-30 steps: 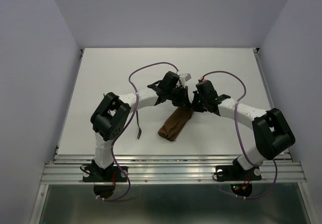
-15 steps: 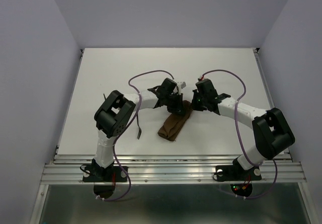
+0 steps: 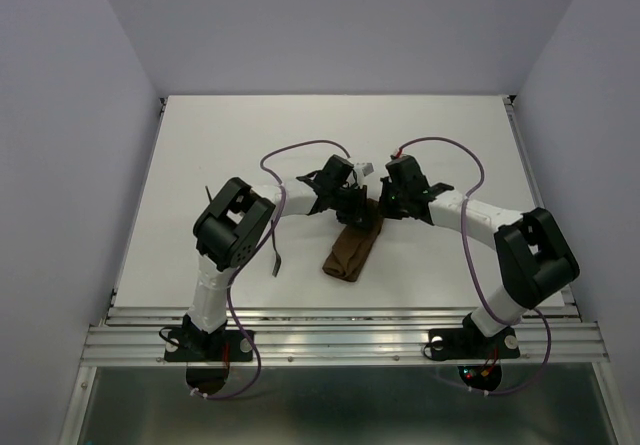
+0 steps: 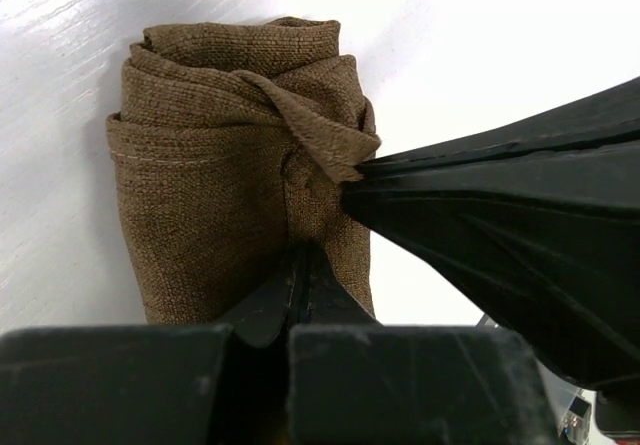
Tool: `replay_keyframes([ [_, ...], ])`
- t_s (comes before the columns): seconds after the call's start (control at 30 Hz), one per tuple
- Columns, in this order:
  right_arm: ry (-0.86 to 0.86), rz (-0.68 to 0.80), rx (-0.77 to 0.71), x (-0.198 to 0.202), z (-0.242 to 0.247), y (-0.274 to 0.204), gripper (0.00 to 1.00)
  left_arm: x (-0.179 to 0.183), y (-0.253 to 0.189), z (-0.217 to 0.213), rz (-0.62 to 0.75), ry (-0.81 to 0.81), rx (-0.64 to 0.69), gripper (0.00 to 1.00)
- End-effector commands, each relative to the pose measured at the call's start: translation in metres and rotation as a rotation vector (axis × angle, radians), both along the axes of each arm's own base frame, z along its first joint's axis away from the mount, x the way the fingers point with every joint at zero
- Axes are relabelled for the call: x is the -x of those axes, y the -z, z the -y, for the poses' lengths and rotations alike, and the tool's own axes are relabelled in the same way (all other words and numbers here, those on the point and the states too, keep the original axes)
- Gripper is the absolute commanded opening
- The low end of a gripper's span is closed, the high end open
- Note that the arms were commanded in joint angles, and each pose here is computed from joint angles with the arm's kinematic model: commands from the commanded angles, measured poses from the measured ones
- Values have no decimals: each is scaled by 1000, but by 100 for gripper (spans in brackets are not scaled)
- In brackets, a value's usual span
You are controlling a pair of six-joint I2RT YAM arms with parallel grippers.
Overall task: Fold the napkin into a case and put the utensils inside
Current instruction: Stuff the top corner of the smaller-rectangle-folded napkin into the folded napkin.
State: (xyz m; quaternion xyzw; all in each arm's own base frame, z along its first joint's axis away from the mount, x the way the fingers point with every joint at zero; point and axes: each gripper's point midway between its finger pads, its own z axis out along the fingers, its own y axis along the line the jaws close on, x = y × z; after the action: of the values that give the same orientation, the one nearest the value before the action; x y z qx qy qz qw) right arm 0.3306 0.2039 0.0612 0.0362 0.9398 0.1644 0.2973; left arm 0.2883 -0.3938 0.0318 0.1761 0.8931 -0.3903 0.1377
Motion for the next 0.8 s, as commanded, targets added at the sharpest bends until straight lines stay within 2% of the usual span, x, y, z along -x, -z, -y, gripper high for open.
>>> replay_keyframes([
  [0.0, -23, 53, -35, -16, -14, -15, 1, -6, 2, 3, 19, 4, -9, 0],
  [0.6, -5, -32, -3, -20, -18, 30, 1, -5, 2, 3, 13, 10, 1, 0],
  [0.77, 43, -81, 23, -19, -13, 48, 1, -5, -19, 4, 40, 8, 27, 0],
])
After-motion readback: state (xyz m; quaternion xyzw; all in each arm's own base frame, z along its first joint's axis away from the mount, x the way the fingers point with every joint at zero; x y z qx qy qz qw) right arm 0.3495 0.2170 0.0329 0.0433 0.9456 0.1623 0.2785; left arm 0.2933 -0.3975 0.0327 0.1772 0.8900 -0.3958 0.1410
